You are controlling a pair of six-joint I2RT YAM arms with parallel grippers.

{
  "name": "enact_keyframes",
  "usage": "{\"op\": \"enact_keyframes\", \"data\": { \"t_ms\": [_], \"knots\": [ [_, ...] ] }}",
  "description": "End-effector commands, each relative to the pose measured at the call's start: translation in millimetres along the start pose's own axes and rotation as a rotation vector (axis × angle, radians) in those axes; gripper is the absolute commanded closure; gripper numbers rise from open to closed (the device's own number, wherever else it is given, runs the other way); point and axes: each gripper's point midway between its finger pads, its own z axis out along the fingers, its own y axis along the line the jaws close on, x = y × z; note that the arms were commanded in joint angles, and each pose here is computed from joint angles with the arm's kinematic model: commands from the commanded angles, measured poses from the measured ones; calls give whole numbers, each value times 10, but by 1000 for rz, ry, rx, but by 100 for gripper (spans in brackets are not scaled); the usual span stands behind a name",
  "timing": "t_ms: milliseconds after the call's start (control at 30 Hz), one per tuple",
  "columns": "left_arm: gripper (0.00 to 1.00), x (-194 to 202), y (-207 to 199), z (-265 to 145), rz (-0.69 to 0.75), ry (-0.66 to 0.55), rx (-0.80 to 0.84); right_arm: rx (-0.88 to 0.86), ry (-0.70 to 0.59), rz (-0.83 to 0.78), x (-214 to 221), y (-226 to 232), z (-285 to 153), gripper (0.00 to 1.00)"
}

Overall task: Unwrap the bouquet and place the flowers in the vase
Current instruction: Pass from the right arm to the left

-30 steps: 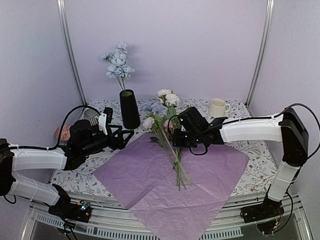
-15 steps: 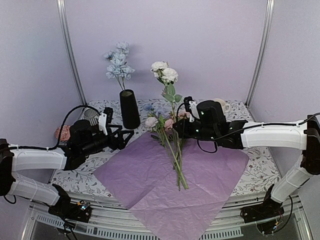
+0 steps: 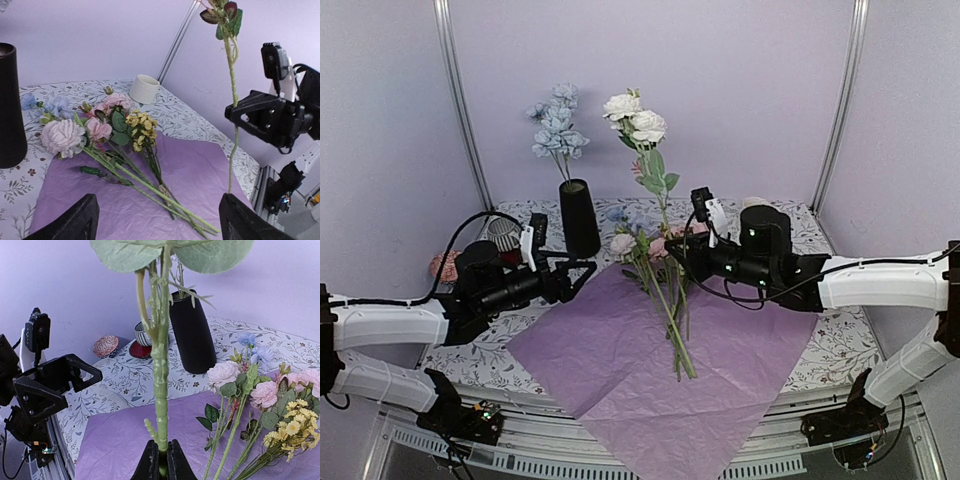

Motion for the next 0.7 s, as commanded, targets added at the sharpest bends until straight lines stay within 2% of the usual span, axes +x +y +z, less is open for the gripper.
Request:
{"op": "enact_keyframes", "data": {
  "t_ms": [0,300,567,667],
  "knots": [
    [15,-237,-400,74,-49,-57,113,-132,-102,-69,-60,168,-132,94],
    [18,-237,-832,504,-54,-22,169,-159,-64,-69,249,133,-104,94],
    [19,-192,-918,832,-72,-25,153,-187,-56,-74,349,149,-114,94],
    [22,-179,-971,936,-71,-18,175,-219,-34,-74,418,198,-89,94]
  ]
}}
